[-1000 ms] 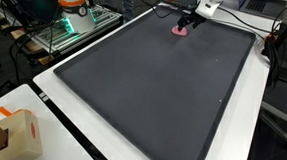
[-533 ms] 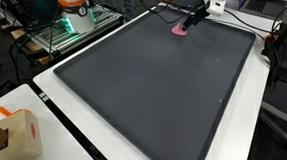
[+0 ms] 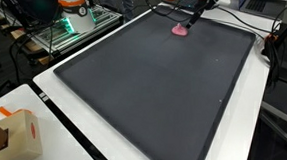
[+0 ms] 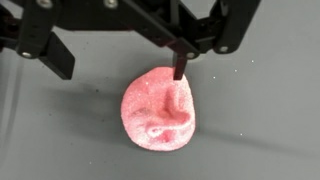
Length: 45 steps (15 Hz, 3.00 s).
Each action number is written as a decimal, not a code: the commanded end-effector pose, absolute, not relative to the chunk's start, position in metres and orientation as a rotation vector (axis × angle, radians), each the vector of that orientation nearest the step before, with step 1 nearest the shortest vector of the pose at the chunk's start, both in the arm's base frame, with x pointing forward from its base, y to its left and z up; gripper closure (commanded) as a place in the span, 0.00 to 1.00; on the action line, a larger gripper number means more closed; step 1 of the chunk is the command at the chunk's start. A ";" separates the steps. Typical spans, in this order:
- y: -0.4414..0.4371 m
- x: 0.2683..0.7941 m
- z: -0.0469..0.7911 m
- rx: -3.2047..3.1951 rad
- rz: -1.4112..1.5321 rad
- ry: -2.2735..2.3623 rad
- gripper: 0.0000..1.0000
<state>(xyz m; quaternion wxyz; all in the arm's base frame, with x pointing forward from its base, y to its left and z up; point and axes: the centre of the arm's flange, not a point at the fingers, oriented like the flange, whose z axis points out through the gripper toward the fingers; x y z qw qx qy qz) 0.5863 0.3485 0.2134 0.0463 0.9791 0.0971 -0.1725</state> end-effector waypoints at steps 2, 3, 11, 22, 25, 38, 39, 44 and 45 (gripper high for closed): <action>0.371 0.577 0.206 2.859 -0.506 0.597 0.00; 0.376 0.573 0.205 2.832 -0.505 0.660 0.00; 0.413 0.543 0.202 2.603 -0.480 1.030 0.00; 0.430 0.526 0.196 2.389 -0.491 1.254 0.00; 0.431 0.526 0.194 2.365 -0.498 1.284 0.00; 0.419 0.547 0.191 2.442 -0.511 1.200 0.00; 0.416 0.550 0.191 2.459 -0.521 1.182 0.00; 0.394 0.572 0.193 2.614 -0.611 0.914 0.00; 0.389 0.576 0.194 2.648 -0.623 0.855 0.00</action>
